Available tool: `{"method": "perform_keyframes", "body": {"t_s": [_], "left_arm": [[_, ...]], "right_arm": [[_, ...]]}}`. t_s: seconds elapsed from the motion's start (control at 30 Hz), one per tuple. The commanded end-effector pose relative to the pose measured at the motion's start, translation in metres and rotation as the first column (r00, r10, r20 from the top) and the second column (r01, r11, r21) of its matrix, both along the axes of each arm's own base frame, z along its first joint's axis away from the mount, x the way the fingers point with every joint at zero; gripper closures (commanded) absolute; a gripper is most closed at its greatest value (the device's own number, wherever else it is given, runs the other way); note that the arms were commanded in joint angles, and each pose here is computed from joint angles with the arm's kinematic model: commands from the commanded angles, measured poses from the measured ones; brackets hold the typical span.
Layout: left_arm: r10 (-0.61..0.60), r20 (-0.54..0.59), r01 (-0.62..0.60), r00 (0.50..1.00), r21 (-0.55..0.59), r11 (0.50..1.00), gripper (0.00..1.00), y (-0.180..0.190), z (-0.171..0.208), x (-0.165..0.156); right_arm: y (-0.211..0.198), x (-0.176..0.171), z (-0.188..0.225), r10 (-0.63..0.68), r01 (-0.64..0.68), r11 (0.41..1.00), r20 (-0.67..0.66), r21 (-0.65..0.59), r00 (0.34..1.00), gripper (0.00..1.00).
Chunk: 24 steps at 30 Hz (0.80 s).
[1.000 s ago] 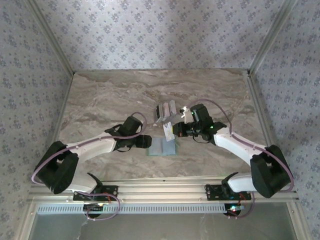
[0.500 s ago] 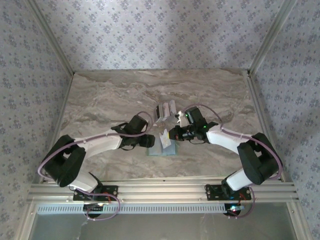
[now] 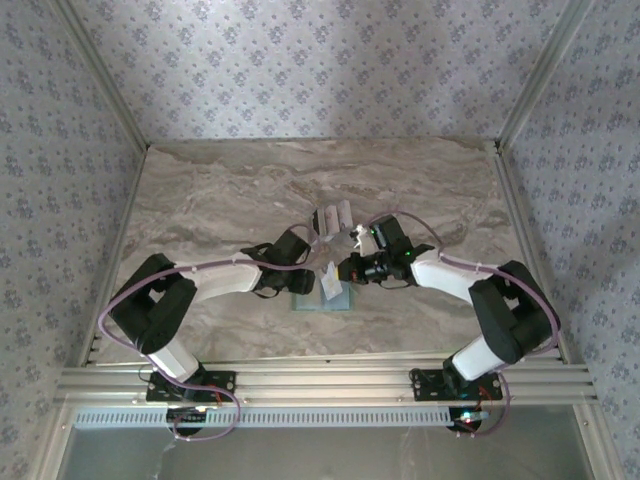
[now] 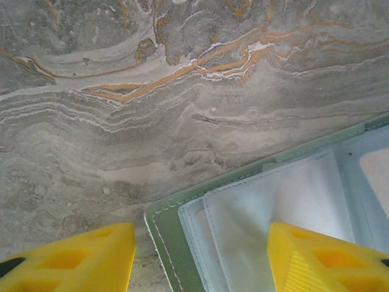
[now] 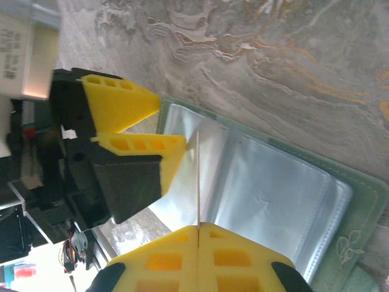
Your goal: Put the credit cards into the card holder
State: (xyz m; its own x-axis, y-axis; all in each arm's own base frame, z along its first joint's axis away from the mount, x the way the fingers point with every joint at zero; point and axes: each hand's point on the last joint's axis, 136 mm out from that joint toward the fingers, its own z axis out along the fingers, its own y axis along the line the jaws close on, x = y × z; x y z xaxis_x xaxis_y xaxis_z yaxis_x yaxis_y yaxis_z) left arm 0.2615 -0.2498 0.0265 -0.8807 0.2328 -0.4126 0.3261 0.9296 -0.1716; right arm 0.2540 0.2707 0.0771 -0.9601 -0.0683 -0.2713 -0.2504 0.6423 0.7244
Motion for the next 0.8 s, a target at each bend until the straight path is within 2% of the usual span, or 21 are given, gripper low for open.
{"method": "perform_keyframes", "body": {"t_s": [0.0, 0.23, 0.77], "left_arm": [[0.003, -0.004, -0.003, 1.0, 0.029, 1.0, 0.44, 0.005, -0.001, -0.003], [-0.004, -0.02, 0.005, 1.0, 0.021, 1.0, 0.48, 0.003, -0.004, -0.006], [-0.003, -0.022, 0.004, 1.0, 0.026, 1.0, 0.5, 0.003, -0.005, -0.006]], "right_arm": [[0.0, -0.004, -0.011, -0.006, 0.008, 1.0, -0.072, 0.02, 0.997, 1.0], [0.003, -0.003, -0.023, -0.016, 0.025, 0.998, -0.148, 0.058, 0.989, 1.0], [0.006, -0.007, -0.026, -0.008, 0.028, 0.995, -0.202, 0.097, 0.979, 1.0]]}}
